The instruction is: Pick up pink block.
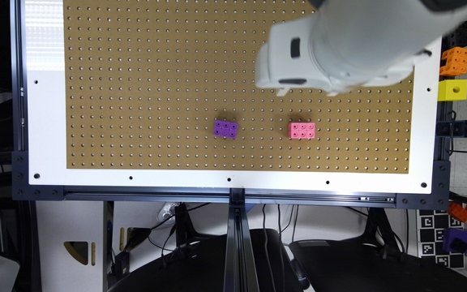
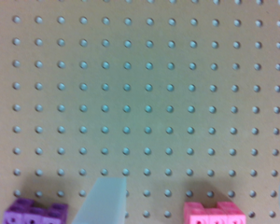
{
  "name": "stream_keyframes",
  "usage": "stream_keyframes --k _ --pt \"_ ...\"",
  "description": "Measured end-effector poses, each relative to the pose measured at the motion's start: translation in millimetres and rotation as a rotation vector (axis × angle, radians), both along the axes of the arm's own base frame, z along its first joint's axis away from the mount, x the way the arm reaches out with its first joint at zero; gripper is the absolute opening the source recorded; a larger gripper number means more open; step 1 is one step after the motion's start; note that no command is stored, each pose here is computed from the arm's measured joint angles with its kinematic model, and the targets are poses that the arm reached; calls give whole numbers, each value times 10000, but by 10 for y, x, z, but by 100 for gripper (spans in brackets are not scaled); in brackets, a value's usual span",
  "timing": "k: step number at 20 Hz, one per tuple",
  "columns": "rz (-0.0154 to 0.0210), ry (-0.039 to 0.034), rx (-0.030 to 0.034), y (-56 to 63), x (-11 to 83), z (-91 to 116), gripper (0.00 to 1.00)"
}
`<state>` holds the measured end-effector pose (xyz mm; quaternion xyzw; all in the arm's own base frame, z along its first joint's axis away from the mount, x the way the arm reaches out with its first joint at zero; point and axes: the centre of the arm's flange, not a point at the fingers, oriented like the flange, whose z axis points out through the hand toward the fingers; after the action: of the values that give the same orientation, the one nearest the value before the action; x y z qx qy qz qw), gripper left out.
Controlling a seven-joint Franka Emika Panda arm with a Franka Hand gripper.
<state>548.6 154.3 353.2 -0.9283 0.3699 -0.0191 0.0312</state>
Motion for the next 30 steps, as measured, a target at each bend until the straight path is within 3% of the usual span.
stream_keyframes --k 4,9,11,13,18,22,26,30 --pt "13 -39 75 90 147 -31 100" --pt "-8 -66 104 97 213 -42 100" --pt "-10 -41 101 97 218 -61 100" --pt "-12 79 90 100 233 -193 100" --pt "-28 222 112 111 278 -532 100" --pt "-46 256 153 120 315 -805 100" --pt "-58 350 155 120 318 -957 100" --pt "-67 312 186 129 353 -1019 100"
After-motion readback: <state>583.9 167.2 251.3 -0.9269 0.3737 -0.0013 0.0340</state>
